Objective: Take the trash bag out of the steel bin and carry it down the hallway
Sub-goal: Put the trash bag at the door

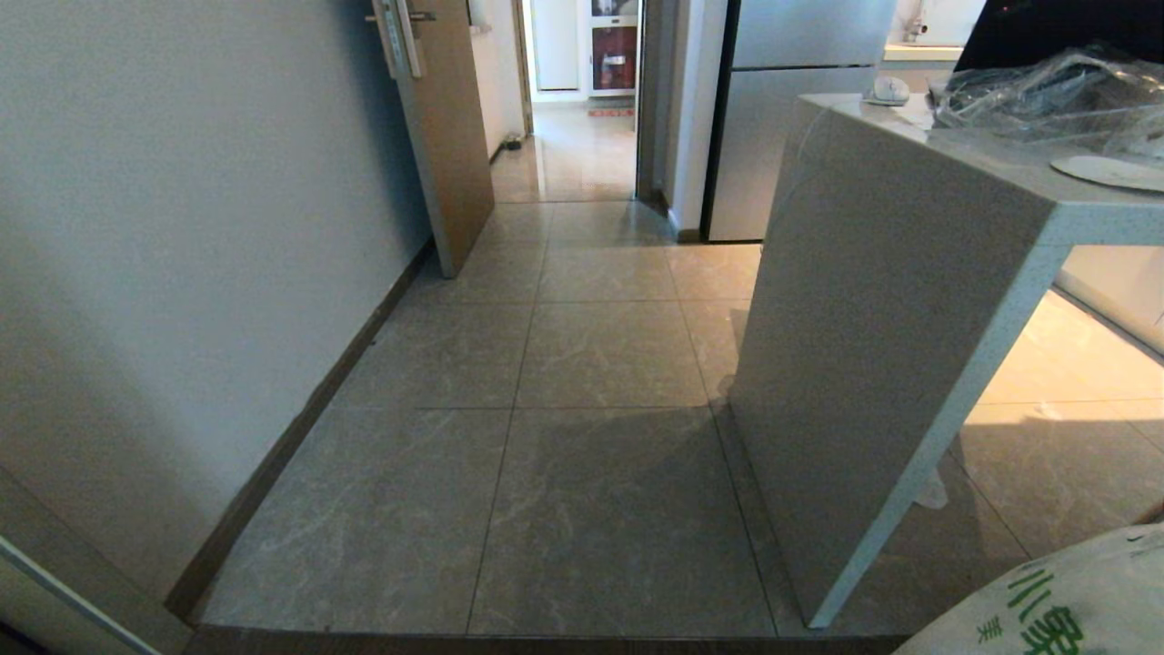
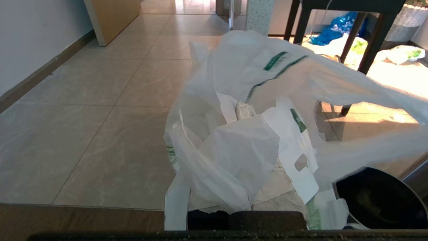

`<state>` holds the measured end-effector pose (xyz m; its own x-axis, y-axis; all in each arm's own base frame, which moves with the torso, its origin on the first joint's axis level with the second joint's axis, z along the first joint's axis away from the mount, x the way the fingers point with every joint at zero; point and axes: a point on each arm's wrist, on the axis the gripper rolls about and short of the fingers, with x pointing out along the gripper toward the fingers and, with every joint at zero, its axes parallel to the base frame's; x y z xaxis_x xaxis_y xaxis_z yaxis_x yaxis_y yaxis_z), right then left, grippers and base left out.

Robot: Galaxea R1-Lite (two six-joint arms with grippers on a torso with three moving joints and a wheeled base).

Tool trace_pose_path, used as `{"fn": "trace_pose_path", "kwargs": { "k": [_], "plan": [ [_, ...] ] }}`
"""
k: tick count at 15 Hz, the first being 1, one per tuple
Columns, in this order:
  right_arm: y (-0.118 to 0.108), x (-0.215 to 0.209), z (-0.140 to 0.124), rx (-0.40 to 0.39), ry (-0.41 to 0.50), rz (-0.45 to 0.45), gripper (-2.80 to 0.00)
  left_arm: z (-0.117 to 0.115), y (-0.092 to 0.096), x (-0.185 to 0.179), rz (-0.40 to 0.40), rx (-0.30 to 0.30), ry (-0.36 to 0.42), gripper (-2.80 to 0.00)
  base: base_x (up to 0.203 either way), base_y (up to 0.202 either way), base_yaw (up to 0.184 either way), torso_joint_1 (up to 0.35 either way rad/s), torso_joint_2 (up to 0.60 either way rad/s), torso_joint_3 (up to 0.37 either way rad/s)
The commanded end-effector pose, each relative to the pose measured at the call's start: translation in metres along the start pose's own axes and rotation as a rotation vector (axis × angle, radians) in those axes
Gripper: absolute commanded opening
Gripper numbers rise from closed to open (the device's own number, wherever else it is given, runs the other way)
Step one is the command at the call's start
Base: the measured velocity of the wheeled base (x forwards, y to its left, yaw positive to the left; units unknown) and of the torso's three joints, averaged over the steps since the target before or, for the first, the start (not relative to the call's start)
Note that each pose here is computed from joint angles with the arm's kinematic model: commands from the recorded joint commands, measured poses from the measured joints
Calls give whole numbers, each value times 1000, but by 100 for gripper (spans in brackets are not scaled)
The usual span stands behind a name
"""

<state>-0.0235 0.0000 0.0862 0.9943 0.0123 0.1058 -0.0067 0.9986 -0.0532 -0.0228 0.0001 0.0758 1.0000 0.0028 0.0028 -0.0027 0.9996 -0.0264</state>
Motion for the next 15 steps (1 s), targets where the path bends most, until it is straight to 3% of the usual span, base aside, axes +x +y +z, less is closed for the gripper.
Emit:
{"fn": "trace_pose_path", "kwargs": {
  "k": [1,7,12,15],
  "plan": [
    [1,2,-11,1,40,4,-280,0,0,0,0,-1,0,-280,0,0,0,0,0,0],
    [1,2,-11,-1,40,4,-280,0,0,0,0,-2,1,-280,0,8,0,1,0,1],
    [1,2,-11,-1,40,2,-280,0,0,0,0,2,0,-280,0,152,-4,2,2,1],
    [1,2,-11,1,40,2,-280,0,0,0,0,2,0,-280,0,20,4,0,1,1]
  ]
}}
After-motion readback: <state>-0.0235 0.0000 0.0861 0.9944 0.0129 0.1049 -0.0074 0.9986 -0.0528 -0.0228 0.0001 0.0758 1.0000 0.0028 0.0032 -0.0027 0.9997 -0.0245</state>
